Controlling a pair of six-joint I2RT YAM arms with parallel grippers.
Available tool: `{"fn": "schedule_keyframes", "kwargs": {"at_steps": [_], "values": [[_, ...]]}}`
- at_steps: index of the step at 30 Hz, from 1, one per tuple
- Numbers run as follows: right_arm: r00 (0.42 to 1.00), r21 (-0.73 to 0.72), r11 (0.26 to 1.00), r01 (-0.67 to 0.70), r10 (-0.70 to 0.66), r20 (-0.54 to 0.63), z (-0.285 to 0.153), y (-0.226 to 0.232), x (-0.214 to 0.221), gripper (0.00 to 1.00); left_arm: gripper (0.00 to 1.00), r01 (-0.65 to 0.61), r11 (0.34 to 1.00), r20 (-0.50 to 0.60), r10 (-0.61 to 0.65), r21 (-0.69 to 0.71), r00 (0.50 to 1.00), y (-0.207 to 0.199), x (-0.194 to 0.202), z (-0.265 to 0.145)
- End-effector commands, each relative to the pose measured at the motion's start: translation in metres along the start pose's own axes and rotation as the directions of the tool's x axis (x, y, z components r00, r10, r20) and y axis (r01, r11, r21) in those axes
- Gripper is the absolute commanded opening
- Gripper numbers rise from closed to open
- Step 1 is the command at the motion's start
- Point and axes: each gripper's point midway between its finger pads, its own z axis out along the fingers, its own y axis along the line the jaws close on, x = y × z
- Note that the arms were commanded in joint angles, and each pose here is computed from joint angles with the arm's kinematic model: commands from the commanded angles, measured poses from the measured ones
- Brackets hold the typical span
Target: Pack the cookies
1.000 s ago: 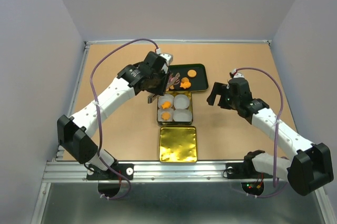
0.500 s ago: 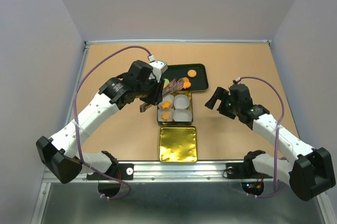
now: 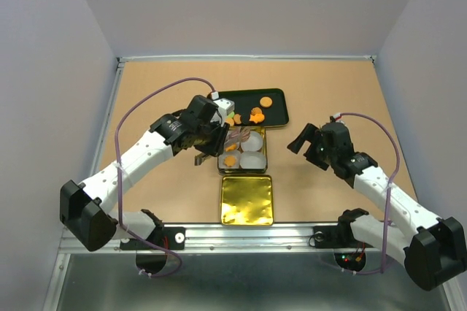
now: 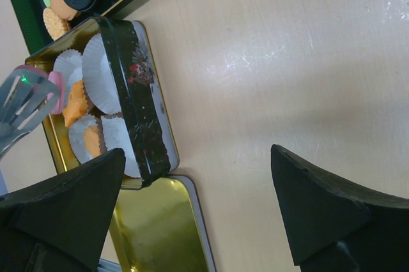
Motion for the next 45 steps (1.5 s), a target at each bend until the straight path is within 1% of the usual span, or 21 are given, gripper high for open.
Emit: {"fn": "schedule_keyframes", "kwargs": {"at_steps": [1, 10, 13, 19, 26, 28, 31, 34, 37, 45], "values": [[0.999, 0.009, 1.000, -0.007, 0.006, 0.054, 0.000, -0.004, -0.008, 1.00, 0.14, -0.012, 1.000, 0.049, 0.012, 0.002, 0.999, -0.002, -0.012, 0.007], [0.998, 0.035, 0.999, 0.023, -0.025, 0.065, 0.003, -0.008, -0.011, 1.00, 0.16, 0.002, 1.000, 0.027, -0.003, 0.017, 1.000, -0.004, -0.008, 0.028], [0.997, 0.038, 0.999, 0.030, -0.033, 0.065, 0.003, -0.007, -0.013, 1.00, 0.16, 0.004, 1.000, 0.020, -0.005, 0.020, 1.000, -0.005, -0.007, 0.031], [0.996, 0.042, 0.998, 0.045, -0.048, 0.072, 0.003, -0.008, -0.014, 1.00, 0.21, 0.003, 0.998, 0.035, -0.005, 0.064, 0.999, -0.013, -0.013, 0.032], [0.995, 0.047, 0.998, 0.051, -0.054, 0.078, 0.001, -0.011, -0.014, 1.00, 0.24, 0.005, 0.997, 0.021, -0.007, 0.072, 1.000, -0.017, -0.013, 0.036], [0.995, 0.047, 0.998, 0.050, -0.054, 0.080, 0.001, -0.011, -0.014, 1.00, 0.27, 0.006, 0.997, 0.021, -0.007, 0.072, 1.000, -0.018, -0.013, 0.037], [0.995, 0.051, 0.998, 0.047, -0.051, 0.080, 0.001, -0.013, -0.013, 1.00, 0.36, 0.004, 0.997, 0.018, -0.005, 0.071, 1.000, -0.018, -0.012, 0.038], [0.996, 0.052, 0.998, 0.046, -0.050, 0.079, 0.001, -0.013, -0.013, 1.00, 0.41, 0.003, 0.997, 0.018, -0.004, 0.071, 1.000, -0.018, -0.012, 0.038], [0.996, 0.055, 0.997, 0.046, -0.050, 0.078, 0.002, -0.013, -0.013, 1.00, 0.49, 0.004, 0.998, 0.021, -0.005, 0.065, 1.000, -0.018, -0.014, 0.038], [0.996, 0.055, 0.997, 0.044, -0.049, 0.080, 0.002, -0.013, -0.014, 1.00, 0.61, 0.006, 0.998, 0.024, -0.007, 0.065, 1.000, -0.019, -0.017, 0.037]]}}
